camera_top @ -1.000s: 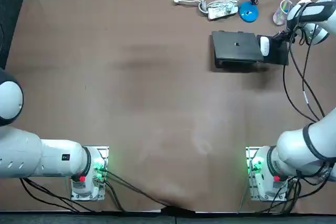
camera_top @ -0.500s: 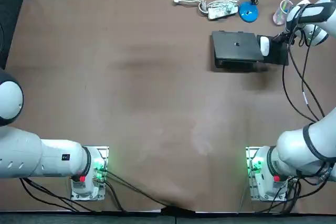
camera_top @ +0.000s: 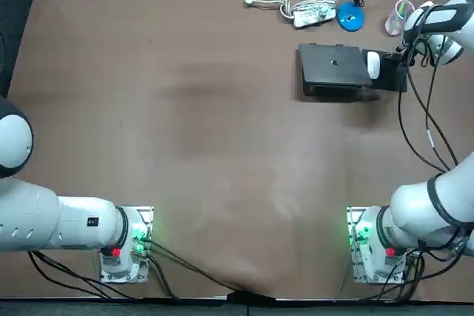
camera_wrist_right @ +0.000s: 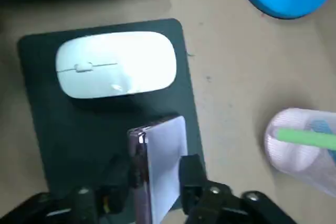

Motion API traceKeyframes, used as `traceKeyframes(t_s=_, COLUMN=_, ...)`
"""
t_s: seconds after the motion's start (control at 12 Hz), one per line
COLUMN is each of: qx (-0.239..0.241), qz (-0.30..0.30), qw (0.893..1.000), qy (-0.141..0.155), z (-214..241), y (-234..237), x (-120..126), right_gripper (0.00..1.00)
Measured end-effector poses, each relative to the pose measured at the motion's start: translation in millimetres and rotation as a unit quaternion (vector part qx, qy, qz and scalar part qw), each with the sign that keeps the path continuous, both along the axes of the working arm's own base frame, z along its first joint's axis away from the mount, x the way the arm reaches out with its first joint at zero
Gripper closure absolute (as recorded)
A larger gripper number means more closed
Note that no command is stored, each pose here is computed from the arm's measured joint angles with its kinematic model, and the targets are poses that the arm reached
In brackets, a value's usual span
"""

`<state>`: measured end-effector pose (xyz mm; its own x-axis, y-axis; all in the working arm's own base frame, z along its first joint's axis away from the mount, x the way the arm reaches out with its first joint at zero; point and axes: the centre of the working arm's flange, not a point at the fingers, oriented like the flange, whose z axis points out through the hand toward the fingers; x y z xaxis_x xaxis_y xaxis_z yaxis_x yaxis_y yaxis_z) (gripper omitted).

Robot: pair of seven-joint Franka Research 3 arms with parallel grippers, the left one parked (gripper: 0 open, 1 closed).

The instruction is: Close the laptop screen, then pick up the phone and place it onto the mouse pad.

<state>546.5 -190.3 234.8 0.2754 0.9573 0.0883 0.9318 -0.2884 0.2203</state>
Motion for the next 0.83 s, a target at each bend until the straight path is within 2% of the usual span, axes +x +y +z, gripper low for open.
traceKeyframes(t_s=0.33, qx=0.02, qz=0.008, qw=1.0, qy=0.022, z=13.5, y=3.7, x=-3.2, right_gripper=0.05)
traceKeyframes(t_s=0.42, qx=0.025, qz=0.009, qw=0.999, qy=0.025, z=22.8, y=4.0, x=-3.5, right_gripper=0.0)
traceKeyframes(t_s=0.83, qx=0.095, qz=-0.055, qw=0.99, qy=0.082, z=91.4, y=15.0, x=6.1, right_gripper=0.0)
